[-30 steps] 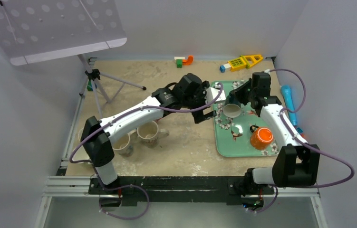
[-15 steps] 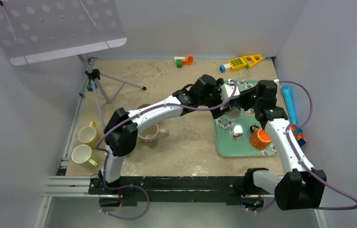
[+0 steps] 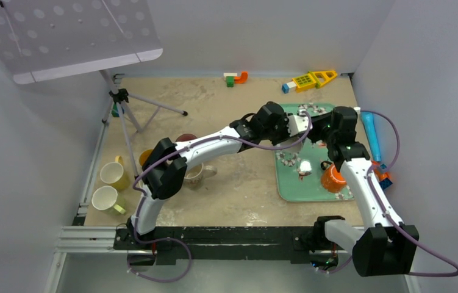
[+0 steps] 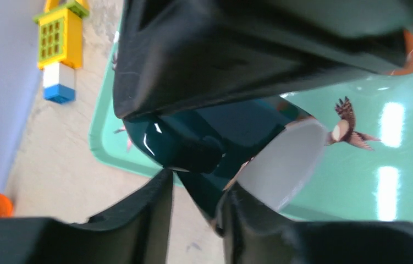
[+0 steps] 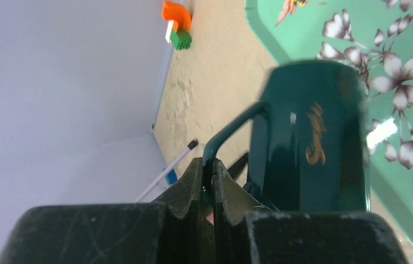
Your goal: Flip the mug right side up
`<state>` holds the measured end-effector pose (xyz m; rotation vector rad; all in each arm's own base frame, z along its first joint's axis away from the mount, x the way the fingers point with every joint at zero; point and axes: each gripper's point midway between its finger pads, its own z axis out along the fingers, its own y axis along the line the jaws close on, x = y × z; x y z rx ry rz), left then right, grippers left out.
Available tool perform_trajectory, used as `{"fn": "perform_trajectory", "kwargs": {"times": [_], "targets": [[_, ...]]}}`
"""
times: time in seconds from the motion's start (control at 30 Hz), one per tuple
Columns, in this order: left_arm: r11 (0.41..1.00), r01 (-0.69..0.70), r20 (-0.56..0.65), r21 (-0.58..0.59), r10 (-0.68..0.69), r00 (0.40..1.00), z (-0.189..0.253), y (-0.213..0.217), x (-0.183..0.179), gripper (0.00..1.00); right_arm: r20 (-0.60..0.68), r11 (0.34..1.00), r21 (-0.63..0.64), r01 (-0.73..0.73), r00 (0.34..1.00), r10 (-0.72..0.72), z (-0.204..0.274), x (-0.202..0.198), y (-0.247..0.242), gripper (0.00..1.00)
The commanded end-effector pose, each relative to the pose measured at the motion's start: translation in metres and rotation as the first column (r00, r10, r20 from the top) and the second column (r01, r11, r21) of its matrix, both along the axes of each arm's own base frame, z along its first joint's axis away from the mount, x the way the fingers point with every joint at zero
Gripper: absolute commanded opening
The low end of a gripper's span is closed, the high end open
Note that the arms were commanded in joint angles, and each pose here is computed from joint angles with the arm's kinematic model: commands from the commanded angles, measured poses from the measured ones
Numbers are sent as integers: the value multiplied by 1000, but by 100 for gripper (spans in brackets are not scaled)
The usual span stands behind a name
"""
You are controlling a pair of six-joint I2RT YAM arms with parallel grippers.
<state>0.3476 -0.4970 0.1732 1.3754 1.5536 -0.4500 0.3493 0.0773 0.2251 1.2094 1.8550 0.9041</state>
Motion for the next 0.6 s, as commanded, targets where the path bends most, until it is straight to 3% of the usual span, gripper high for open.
{"fn": "perform_trajectory", "kwargs": {"times": [0.0, 0.03, 0.07, 0.17, 0.23, 0.33, 0.4, 0.5, 0.57], "targets": [[998, 32, 85, -56, -27, 996, 37, -7, 5, 19, 120, 996, 73, -56, 992, 47, 32, 3, 14, 0], [998, 43, 70, -52, -39, 997, 36, -7, 2, 6, 113, 996, 70, -58, 992, 49, 30, 3, 14, 0], [998, 53, 55, -43, -50, 997, 34, -6, -1, 0, 109, 996, 67, -65, 992, 57, 28, 4, 15, 0], [1000, 25, 13, 9, -25, 1000, 35, 8, -5, 0, 121, 997, -9, -77, 990, 77, 25, 12, 12, 0], [996, -45, -6, 78, 46, 999, 39, 29, -1, 0, 83, 985, -142, -96, 991, 108, 18, 15, 3, 0], [981, -109, -69, 161, 122, 990, 46, 70, 2, 0, 31, 925, -336, -180, 979, 201, 12, 15, -5, 36], [962, -140, -82, 234, 163, 983, 44, 98, 1, 0, -10, 889, -414, -197, 977, 212, 5, 12, -13, 54], [928, -135, -139, 348, 193, 971, 35, 140, -10, 0, -53, 832, -517, -201, 978, 203, 3, 7, -29, 63], [896, -95, -210, 435, 203, 956, 22, 167, -23, 0, -62, 774, -595, -219, 972, 227, 6, 7, -37, 64]]}}
